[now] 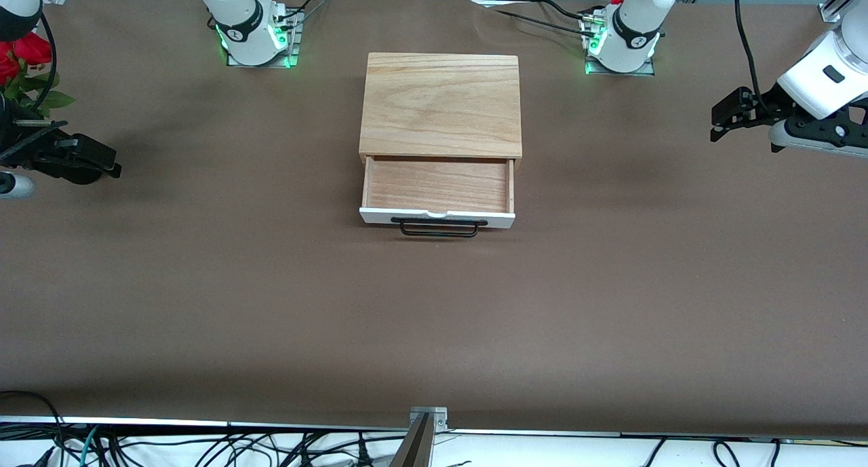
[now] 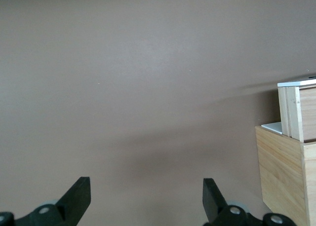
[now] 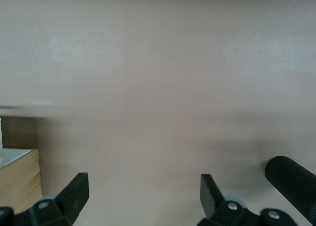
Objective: Close drawer with both arms simultaneously
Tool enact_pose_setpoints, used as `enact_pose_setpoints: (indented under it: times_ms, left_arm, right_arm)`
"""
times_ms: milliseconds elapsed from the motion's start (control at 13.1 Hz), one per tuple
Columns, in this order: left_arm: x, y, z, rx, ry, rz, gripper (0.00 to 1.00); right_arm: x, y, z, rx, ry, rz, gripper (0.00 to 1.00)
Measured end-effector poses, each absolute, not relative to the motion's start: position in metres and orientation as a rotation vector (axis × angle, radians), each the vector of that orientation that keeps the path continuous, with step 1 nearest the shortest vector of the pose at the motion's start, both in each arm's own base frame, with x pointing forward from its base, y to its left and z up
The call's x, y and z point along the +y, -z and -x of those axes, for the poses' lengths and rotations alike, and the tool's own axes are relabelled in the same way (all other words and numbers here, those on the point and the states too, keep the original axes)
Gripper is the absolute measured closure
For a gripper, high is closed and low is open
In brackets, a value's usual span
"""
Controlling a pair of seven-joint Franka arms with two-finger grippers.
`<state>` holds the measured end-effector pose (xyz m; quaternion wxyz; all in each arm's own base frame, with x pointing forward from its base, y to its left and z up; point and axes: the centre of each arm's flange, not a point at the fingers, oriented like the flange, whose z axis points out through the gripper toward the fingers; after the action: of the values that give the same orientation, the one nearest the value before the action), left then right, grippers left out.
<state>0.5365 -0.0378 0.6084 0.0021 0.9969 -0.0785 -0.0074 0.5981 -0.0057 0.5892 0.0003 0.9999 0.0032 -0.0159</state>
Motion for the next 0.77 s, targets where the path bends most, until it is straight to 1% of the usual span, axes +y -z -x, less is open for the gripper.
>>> enact_pose_setpoints:
  times_ms: [765]
  left_arm:
    - [-0.0373,-0.6084,-0.5365,-0.245,0.023,-3.128,0.00]
  right_arm:
    - [-0.0059,-0.5898,-0.5989,0.010,0.039,-3.141,0.00]
